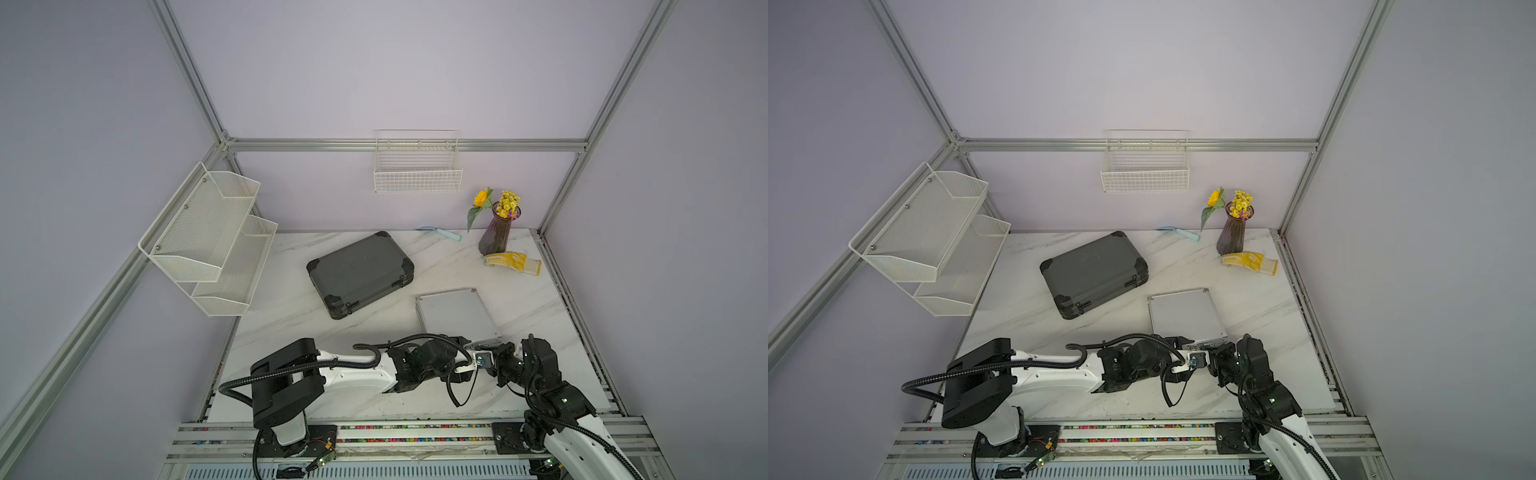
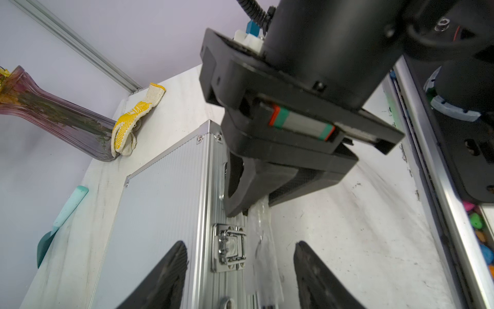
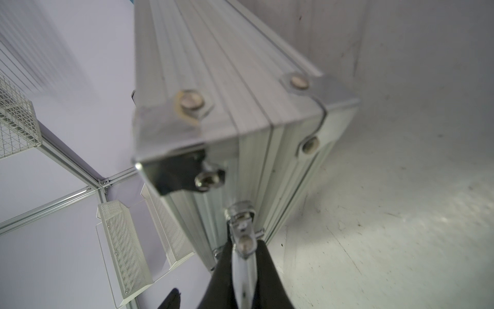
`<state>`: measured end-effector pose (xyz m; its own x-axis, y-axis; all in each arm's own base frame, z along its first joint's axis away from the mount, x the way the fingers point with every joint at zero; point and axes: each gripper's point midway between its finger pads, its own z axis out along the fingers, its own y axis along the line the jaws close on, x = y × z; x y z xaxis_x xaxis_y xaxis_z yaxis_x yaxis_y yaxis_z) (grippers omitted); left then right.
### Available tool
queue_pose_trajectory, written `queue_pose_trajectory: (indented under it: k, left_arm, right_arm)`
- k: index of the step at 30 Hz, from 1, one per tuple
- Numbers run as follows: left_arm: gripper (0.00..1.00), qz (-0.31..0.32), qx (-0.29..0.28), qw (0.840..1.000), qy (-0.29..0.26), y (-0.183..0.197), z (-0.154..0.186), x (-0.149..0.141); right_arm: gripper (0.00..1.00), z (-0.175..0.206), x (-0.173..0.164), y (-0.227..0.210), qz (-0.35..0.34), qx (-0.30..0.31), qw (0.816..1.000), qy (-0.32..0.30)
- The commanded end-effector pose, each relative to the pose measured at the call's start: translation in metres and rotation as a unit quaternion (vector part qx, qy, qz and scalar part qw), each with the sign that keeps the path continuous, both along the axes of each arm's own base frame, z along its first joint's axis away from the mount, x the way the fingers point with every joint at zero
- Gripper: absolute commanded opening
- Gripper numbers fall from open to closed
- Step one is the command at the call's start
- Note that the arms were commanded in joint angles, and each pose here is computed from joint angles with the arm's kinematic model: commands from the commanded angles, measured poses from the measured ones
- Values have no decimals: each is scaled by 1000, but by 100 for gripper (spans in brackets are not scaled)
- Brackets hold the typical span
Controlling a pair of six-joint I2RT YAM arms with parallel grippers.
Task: Open the poker set cases
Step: Open the fastener on the poker set case.
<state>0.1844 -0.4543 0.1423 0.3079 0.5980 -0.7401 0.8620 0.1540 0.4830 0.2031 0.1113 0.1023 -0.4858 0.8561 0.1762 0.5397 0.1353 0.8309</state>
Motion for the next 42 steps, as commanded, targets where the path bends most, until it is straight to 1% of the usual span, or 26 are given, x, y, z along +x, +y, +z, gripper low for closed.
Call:
queue_pose_trajectory:
  k: [1, 7, 14, 19, 24, 29, 33, 42]
  left_arm:
    - [64, -8, -5, 1000, -21, -13, 11, 3]
    - [63, -3, 9, 1000, -16, -13, 0, 4]
    - [63, 30, 18, 999, -27, -14, -5, 15]
    - [63, 16, 34, 999, -24, -16, -14, 9]
    - [61, -3, 67, 998, -17, -13, -30, 1]
    - [60, -9, 101, 995, -5, -6, -45, -2]
    - [58, -6, 112, 994, -3, -3, -51, -2]
    - [48, -7, 116, 993, -6, -1, -51, -2]
  right_arm:
    - [0, 38, 12, 0, -18, 26, 998, -55]
    - [0, 36, 11, 1, -15, 27, 998, -53]
    - [0, 31, 10, 1, -12, 22, 998, -50]
    - [0, 31, 9, 0, -13, 23, 998, -50]
    - [0, 32, 9, 0, -14, 23, 998, -52]
    - [0, 37, 10, -1, -16, 23, 998, -57]
    - [0, 39, 10, -1, -16, 23, 998, -59]
    - [0, 41, 10, -1, -17, 22, 998, -60]
